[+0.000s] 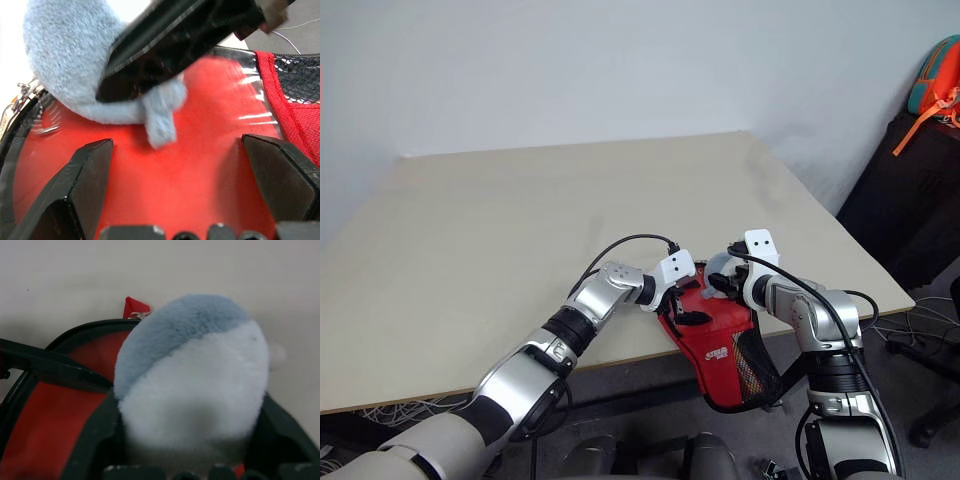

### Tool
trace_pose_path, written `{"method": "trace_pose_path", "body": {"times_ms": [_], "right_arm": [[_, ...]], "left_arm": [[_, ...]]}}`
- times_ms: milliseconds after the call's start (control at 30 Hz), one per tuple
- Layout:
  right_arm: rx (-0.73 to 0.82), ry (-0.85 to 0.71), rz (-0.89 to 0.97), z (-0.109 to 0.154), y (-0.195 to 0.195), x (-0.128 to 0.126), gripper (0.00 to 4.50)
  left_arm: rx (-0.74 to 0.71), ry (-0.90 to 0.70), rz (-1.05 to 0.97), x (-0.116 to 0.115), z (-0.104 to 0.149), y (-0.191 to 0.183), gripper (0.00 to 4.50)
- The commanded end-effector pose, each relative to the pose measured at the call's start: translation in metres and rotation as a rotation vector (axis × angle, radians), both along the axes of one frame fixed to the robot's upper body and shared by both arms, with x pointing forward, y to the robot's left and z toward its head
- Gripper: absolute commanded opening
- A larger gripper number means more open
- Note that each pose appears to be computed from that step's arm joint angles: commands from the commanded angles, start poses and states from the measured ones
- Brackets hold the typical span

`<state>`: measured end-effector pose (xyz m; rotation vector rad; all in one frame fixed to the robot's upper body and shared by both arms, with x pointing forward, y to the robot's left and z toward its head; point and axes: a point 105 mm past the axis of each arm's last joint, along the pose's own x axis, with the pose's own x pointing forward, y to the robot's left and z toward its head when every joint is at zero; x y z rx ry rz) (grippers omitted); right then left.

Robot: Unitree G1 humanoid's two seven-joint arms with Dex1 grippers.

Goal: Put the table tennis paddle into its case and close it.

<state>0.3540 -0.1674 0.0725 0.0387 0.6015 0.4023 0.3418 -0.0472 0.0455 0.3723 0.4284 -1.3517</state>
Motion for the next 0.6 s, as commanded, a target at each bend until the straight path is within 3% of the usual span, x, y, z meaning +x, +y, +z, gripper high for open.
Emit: {"method": "trace_pose_path", "body": {"times_ms": [33, 167, 233, 600], "right_arm": [[-0.021, -0.071, -0.057, 0.014, -0.014, 0.011, 1.56], [-0.049, -0.135, -0.150, 0.026, -0.035, 0.024, 0.67], [-0.077, -0.138, -0.187, 0.026, -0.047, 0.027, 0.44], [-0.283, -0.152, -0.121, 0.045, -0.103, 0.014, 0.38]], "left_arm": [[0.094, 0.068, 0.043, -0.003, -0.026, 0.015, 4.50], [0.097, 0.095, 0.040, -0.006, -0.029, 0.016, 4.50], [0.098, 0.097, 0.036, -0.008, -0.031, 0.016, 4.50], [0.097, 0.115, 0.052, -0.008, -0.032, 0.017, 4.50]]}}
